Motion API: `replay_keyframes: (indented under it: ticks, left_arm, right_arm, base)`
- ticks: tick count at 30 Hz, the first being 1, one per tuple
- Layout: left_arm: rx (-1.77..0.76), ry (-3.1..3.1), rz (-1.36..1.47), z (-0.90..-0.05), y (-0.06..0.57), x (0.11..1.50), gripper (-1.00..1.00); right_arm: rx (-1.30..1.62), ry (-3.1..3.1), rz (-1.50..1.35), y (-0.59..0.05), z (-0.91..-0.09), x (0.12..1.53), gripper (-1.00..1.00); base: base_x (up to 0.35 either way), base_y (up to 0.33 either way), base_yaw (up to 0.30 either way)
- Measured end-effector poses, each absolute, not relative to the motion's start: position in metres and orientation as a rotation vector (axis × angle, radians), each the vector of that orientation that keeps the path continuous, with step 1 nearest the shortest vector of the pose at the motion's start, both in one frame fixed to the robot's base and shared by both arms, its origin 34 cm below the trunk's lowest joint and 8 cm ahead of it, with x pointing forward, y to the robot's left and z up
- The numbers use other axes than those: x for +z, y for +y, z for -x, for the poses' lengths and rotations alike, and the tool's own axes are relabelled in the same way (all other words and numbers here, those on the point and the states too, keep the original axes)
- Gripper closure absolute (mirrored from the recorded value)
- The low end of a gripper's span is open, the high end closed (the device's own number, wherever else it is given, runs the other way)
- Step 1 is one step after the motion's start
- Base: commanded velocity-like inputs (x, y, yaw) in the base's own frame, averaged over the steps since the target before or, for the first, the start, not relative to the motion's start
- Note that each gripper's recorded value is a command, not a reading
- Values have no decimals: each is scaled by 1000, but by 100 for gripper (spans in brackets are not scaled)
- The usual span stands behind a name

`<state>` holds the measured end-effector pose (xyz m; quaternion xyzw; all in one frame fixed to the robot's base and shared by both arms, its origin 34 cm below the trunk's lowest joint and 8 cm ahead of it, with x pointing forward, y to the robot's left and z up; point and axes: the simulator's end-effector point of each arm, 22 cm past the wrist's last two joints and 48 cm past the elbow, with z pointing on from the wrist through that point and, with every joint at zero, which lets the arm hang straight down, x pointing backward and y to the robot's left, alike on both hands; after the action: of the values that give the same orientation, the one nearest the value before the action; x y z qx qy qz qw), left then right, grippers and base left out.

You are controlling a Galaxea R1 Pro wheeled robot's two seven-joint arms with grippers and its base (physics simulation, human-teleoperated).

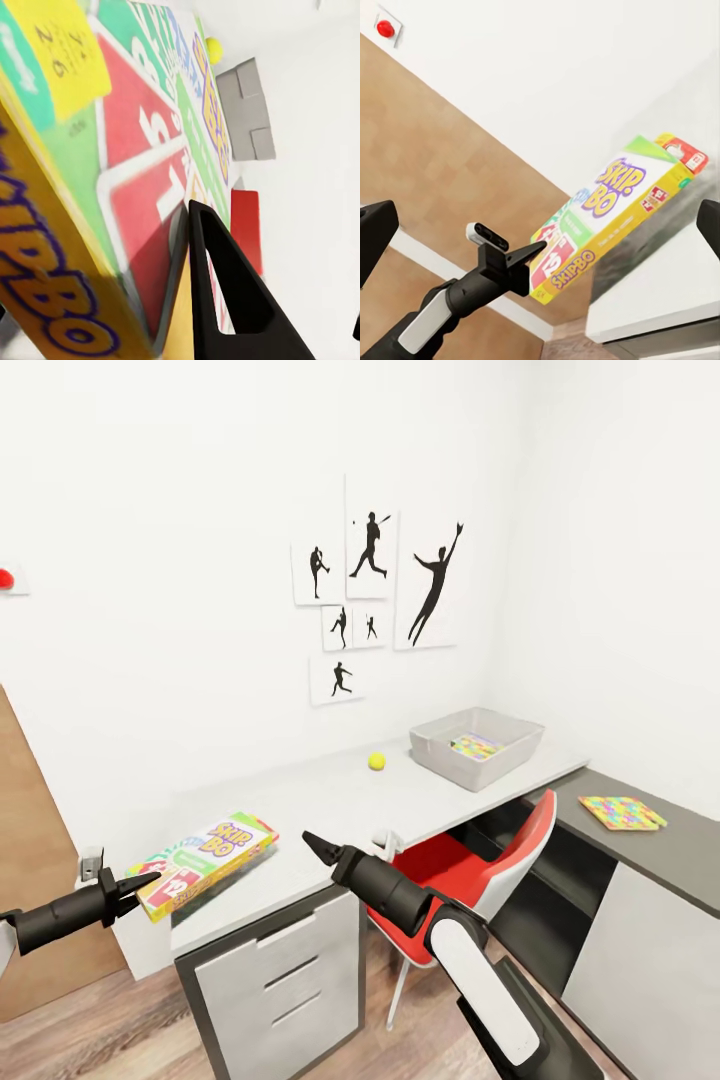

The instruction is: Put all the toys in the child's room - the three board games (two on the bed and one on the table), the two jigsaw puzzles on the table, and the tennis ball on the table - inside the toy box on the table in the child's room.

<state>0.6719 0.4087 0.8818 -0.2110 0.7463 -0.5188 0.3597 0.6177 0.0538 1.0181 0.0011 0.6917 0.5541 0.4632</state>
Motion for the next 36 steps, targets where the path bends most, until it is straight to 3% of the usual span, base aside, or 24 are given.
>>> replay_keyframes:
  ticks: [24,36]
  left_arm:
    - [-1330,1923,538,-673,409,921,100]
    - [-1328,1914,527,-672,409,944,100]
  right_arm:
    - [1363,1705,-5,54,-619,1055,-100]
    - [1364,1697,7,57,-614,1078,-100]
  base:
    - [0,0,-1]
    - [0,0,-164]
